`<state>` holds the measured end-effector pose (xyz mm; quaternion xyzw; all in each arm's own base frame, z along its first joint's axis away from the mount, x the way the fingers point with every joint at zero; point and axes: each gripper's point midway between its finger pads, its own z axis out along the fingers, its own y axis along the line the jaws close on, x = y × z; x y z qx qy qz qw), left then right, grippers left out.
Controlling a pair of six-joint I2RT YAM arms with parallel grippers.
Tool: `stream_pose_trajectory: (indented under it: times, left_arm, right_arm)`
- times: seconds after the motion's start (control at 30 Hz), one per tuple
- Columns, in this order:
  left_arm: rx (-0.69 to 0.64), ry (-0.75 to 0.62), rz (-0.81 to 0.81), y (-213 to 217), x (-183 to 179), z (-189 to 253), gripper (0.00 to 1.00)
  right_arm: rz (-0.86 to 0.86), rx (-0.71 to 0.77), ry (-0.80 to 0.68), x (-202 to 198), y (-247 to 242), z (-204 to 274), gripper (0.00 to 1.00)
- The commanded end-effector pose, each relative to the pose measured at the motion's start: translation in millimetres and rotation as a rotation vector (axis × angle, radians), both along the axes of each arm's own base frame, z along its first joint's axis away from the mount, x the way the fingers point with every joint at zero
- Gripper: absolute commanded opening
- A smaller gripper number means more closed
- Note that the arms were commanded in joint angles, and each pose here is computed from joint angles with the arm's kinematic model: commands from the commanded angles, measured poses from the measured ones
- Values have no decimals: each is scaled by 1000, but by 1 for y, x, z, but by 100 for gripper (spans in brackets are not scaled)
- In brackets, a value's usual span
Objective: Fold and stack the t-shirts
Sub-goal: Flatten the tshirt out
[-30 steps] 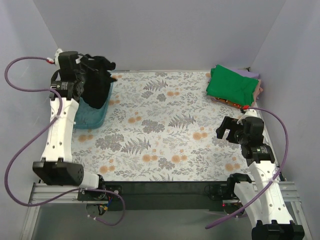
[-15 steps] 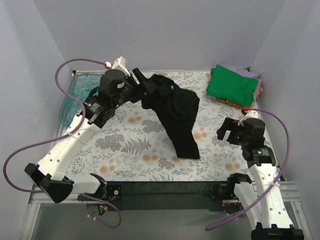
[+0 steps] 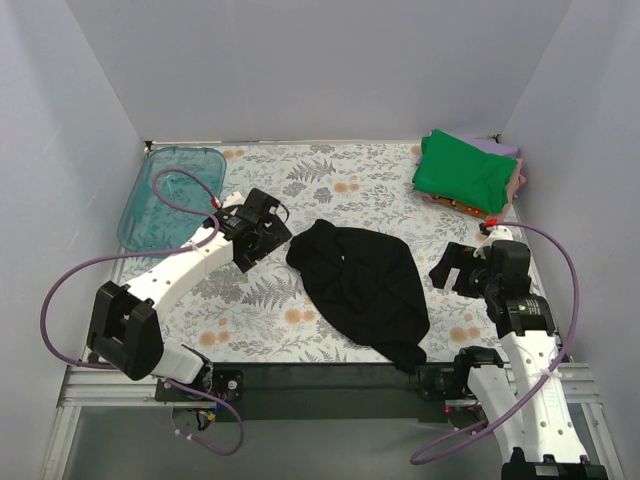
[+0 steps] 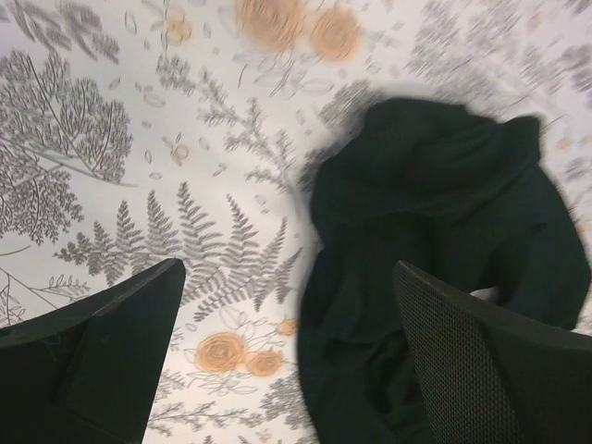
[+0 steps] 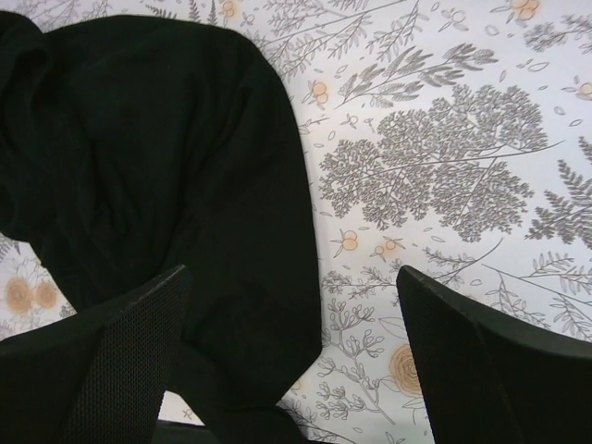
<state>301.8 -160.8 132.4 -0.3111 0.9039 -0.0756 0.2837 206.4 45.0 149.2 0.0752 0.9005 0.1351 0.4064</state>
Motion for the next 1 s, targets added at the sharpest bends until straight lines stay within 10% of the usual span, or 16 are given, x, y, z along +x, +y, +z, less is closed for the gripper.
stream_pose_trajectory:
  times: [0.0,0.8,0.93,0.97]
  left_arm:
    - [-106,-9,-104,-20,-10,-9,95]
    - [72,-15,-341,-67,83,-68,92]
    - [66,19,-345,-71,83,-81,64]
    - [65,18,-338,-70,82,-80,30]
  right_arm:
    - [64,75,60,-8,18,-18,98]
    - [121,46,295,-12,49,-99,83]
    - [152,63,328,-14,57,-114,72]
    - [160,62,341,-15,58,-120,66]
